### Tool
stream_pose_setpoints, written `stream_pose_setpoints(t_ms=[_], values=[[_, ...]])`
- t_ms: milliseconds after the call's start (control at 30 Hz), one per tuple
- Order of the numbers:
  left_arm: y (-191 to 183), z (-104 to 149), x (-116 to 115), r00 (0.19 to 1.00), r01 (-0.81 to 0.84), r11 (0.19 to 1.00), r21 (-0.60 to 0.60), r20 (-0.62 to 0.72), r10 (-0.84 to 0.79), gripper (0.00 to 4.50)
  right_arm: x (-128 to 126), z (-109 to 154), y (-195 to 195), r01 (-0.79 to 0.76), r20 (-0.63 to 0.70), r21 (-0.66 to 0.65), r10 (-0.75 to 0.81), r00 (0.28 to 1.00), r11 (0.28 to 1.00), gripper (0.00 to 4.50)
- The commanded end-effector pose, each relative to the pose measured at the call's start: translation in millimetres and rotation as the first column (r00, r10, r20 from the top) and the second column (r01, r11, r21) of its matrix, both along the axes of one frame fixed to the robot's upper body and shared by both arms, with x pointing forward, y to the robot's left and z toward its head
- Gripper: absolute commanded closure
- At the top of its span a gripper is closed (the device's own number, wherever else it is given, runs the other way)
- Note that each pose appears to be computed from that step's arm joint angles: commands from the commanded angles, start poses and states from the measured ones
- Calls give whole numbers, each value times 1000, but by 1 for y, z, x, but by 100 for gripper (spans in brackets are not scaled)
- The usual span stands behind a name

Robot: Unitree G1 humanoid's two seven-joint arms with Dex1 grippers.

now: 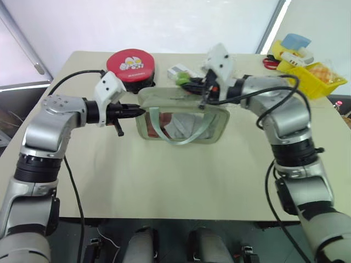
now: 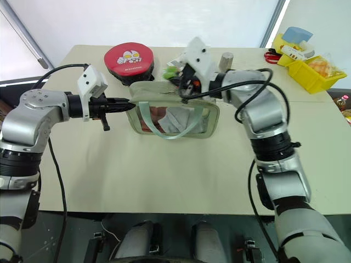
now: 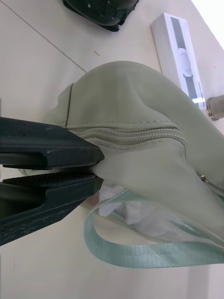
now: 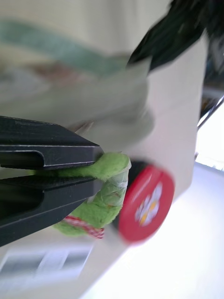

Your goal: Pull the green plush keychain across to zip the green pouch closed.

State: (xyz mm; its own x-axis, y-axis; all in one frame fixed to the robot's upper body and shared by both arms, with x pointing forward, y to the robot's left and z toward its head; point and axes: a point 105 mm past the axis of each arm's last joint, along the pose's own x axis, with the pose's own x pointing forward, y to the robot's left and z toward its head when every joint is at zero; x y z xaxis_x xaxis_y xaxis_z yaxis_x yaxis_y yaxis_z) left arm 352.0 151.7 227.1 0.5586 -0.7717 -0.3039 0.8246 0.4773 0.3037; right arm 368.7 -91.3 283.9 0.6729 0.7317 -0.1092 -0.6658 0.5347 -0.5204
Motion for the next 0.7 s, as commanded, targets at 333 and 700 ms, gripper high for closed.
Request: stream_pose_setpoints(t_ms=[333,700], values=[[-8,-1,-2,1000,-3,1000,-26,13,4,450,3,13,-99,486,236,-21,-468,852,874,446],[-13,-4,-3,1000,4,1000,-25,4,-4,450,13,-58,-124,622,14,158,-631,776,767,446]])
